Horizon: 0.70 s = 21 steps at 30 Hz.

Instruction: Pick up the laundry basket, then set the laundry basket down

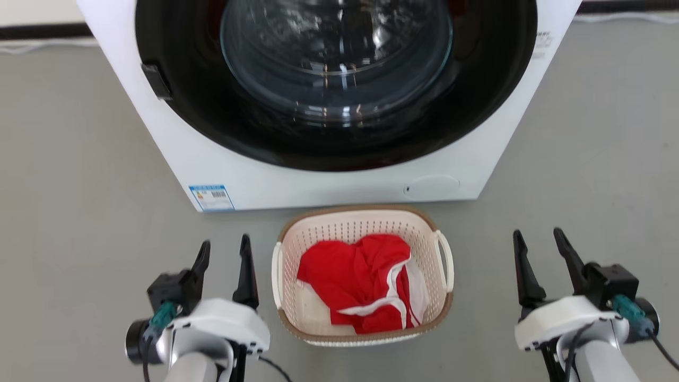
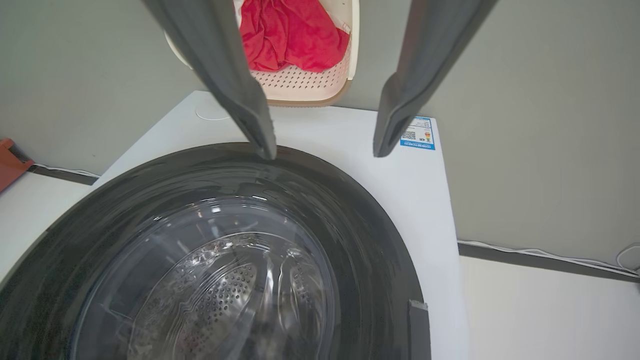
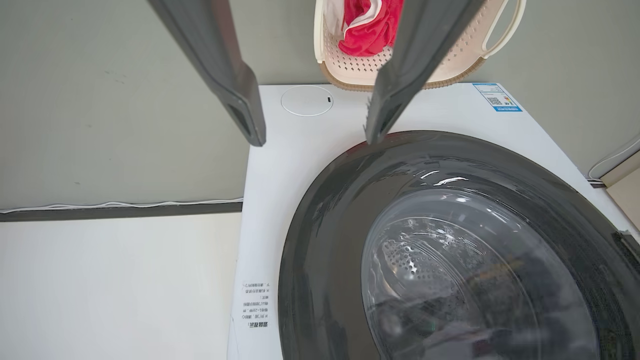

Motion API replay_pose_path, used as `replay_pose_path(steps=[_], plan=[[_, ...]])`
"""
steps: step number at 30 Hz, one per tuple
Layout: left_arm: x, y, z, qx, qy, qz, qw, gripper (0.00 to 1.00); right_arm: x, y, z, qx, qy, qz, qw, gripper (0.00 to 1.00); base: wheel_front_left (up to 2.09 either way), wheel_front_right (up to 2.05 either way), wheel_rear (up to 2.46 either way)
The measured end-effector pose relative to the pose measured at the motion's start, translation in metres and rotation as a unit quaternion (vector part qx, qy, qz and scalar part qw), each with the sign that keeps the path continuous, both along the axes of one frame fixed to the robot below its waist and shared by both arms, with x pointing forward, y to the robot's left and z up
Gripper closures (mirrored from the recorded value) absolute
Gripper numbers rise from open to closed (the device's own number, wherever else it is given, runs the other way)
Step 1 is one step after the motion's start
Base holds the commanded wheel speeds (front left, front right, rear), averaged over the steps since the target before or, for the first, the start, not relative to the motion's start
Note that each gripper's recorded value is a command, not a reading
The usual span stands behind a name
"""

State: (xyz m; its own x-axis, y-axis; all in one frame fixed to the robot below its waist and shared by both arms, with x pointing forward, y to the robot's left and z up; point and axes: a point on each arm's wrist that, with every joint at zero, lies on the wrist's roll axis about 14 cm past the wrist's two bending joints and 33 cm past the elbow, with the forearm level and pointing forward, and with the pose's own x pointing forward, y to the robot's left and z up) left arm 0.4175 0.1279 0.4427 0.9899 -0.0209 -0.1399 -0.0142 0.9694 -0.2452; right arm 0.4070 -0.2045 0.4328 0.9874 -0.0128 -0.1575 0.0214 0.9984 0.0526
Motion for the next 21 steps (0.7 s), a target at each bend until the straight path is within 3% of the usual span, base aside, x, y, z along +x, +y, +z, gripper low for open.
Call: replay_pose_path(steps=[12, 21], plan=[[-0.057, 0.034, 0.007, 0.000, -0.008, 0.041, 0.999, 0.00, -0.049, 0.000, 0.015, -0.005, -0.009, 0.000, 1.000, 0.00, 0.00, 0.00, 0.00], [-0.076, 0.048, 0.008, 0.000, -0.010, 0.062, 0.998, 0.00, -0.059, 0.004, 0.022, -0.006, -0.013, 0.006, 1.000, 0.00, 0.00, 0.00, 0.00]])
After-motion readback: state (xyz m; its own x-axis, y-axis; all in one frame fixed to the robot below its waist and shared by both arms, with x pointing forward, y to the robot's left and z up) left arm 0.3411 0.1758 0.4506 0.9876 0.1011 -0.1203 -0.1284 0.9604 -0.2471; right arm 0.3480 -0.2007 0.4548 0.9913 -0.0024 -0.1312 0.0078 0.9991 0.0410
